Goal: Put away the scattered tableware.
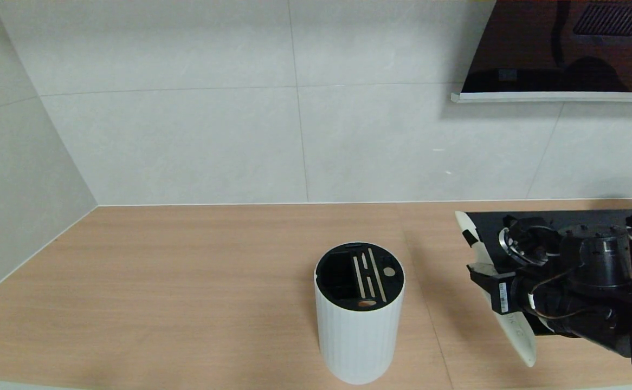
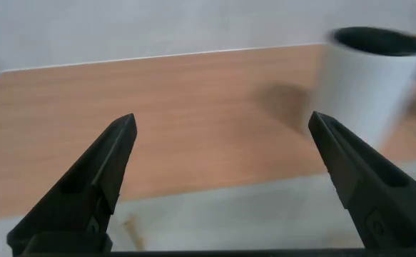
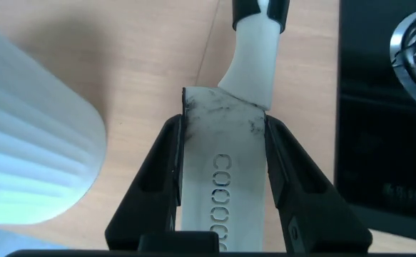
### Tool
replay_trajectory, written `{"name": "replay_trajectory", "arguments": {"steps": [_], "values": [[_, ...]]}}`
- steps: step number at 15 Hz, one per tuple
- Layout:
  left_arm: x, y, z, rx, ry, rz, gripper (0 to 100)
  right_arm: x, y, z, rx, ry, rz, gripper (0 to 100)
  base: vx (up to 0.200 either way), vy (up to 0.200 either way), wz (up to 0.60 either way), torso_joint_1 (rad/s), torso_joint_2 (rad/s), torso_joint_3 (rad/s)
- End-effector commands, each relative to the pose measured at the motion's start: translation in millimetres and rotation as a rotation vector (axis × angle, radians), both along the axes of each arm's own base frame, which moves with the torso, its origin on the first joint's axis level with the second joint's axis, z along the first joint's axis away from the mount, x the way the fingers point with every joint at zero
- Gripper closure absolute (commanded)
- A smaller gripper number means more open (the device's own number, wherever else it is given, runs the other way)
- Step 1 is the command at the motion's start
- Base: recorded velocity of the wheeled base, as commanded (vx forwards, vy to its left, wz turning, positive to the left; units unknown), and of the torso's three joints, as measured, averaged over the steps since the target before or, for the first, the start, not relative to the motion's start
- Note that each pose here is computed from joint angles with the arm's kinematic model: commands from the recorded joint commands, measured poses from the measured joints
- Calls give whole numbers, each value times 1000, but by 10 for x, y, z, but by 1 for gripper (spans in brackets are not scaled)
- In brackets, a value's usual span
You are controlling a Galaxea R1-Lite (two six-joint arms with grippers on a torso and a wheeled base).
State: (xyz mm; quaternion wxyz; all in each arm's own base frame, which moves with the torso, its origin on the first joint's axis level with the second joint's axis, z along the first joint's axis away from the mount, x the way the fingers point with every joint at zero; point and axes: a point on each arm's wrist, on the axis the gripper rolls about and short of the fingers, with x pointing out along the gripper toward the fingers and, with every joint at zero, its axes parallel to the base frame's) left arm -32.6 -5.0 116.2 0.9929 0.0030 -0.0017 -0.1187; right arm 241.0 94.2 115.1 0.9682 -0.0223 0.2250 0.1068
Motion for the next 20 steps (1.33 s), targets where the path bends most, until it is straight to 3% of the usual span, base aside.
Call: {"name": "replay_trajectory", "arguments": {"steps": [1,4,6,10,11,12,14,15,16,18,20], "values": [[212,-14,359,-22,129,-60,0,13,52,322,35,-71,14,100,0,0,0,0,0,0],[707,-57,772,-65,304,-234,0,122,205,646,53,-93,47,100,0,0,0,0,0,0],[1087,-69,936,-93,364,-246,0,157,299,811,72,-109,68,100,0,0,0,0,0,0],[1866,-260,1082,-170,397,-337,0,190,520,1089,102,-157,132,100,0,0,0,0,0,0],[1878,-264,1086,-171,396,-338,0,184,527,1098,103,-160,135,100,0,0,0,0,0,0],[2070,-353,1097,-207,404,-365,0,94,627,1161,124,-174,175,100,0,0,0,0,0,0],[2234,-505,1120,-316,404,-417,0,-62,744,1187,160,-162,215,100,0,0,0,0,0,0],[2292,-567,1133,-359,381,-441,0,-98,763,1189,158,-165,216,100,0,0,0,0,0,0],[2314,-582,1138,-379,366,-447,0,-116,781,1193,158,-166,217,100,0,0,0,0,0,0],[2337,-649,1169,-488,347,-483,0,-238,877,1201,173,-166,242,100,0,0,0,0,0,0],[2298,-736,1204,-557,369,-529,0,-329,962,1208,194,-157,275,100,0,0,0,0,0,0]]}}
